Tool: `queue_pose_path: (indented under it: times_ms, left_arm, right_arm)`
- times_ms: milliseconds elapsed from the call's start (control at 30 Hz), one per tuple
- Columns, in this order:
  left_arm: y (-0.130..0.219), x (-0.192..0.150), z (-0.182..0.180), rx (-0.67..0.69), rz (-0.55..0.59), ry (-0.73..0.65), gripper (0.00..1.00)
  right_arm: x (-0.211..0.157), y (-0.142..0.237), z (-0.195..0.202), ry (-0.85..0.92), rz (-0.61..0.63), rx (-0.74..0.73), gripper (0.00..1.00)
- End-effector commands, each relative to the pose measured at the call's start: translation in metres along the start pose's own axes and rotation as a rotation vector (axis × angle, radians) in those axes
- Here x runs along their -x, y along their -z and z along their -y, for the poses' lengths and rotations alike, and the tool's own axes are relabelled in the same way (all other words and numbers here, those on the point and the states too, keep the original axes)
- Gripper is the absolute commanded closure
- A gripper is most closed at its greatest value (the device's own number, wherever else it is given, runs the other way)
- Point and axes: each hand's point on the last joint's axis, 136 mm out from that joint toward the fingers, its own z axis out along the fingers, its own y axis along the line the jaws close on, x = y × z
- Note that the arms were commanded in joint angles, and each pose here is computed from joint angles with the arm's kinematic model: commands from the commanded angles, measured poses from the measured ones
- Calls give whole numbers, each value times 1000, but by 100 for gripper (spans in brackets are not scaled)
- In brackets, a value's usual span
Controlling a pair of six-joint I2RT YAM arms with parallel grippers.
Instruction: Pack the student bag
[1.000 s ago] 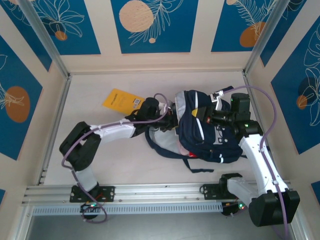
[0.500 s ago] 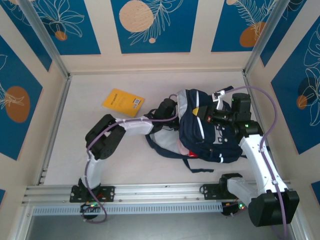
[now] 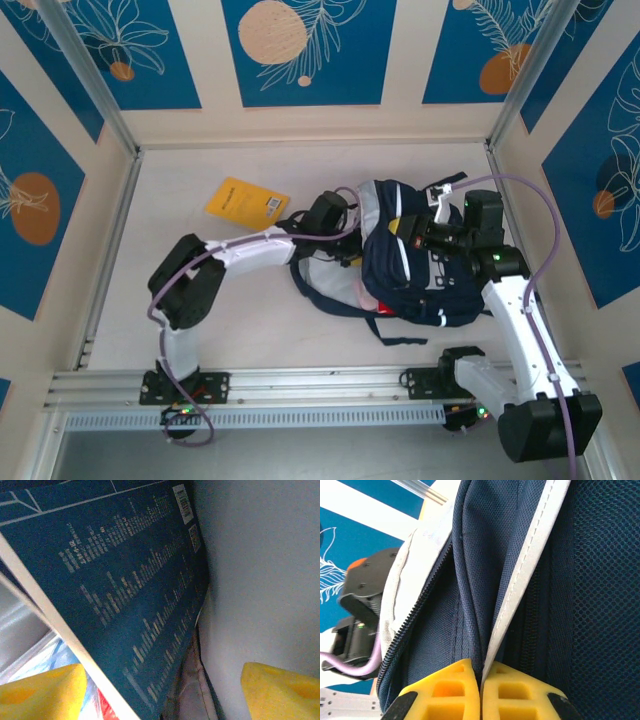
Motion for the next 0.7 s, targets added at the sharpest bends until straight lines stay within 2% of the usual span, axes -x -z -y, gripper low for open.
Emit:
queue_pose_path:
  times_ms: [0,167,300,500,667]
  left_arm:
    - [24,-9,-25,139,-4,-21,19]
    - [73,-5,-45,252,66,-15,19]
    - [122,-2,-51,320,150,-24,19]
    - [191,6,-61,364,312,29,18]
    - [238,5,-66,460,389,16,17]
  right_arm:
    - [16,14,-18,97,68,-6,100]
    - [17,16,-6,86,82,-80,100]
    - [21,12,19,21,106,-179,100]
    - [34,-1,66,-53,70,-415,100]
    - [43,-20,90,49,9,-616,100]
